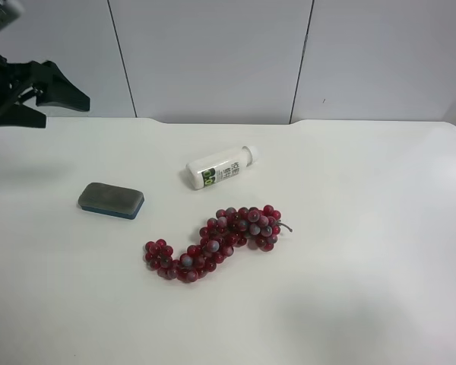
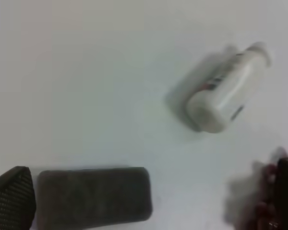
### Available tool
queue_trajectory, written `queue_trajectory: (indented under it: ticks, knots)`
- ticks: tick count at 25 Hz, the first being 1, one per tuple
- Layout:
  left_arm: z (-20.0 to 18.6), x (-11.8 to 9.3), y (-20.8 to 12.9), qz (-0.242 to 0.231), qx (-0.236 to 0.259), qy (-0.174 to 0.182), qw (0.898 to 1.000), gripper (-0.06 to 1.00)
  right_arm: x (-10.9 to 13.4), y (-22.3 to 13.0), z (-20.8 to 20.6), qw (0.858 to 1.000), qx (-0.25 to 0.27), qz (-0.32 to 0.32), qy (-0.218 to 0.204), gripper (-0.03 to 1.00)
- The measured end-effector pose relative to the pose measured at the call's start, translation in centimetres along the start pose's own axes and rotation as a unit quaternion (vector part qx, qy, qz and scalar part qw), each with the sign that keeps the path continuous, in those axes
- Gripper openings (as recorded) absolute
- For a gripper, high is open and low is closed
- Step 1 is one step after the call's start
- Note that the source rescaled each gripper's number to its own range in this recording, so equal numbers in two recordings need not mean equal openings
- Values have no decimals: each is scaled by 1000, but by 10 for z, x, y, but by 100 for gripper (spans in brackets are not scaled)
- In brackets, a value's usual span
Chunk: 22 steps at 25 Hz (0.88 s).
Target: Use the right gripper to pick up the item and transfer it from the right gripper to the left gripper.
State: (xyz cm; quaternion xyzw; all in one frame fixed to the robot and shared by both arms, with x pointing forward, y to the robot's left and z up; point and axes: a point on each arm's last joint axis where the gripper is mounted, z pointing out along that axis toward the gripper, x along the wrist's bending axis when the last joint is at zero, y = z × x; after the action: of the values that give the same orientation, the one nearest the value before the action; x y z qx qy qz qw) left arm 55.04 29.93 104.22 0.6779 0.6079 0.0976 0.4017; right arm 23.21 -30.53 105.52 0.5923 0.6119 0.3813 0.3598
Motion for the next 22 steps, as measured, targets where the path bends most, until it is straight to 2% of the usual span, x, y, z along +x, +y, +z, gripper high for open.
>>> queue_trajectory:
  ticks: [4, 7, 17, 22]
  knots:
    - [-47, -28, 5, 21, -34, -1, 999, 100, 0, 0, 0, 1000, 0, 0, 0, 99]
    - [-82, -46, 0, 23, -47, 16, 999, 100, 0, 0, 0, 1000, 0, 0, 0, 100]
    - [-183, -84, -49, 28, -63, 143, 987, 100, 0, 0, 0, 1000, 0, 0, 0, 100]
    - [-203, -93, -95, 27, -61, 170, 983, 100, 0, 0, 0, 1000, 0, 0, 0, 100]
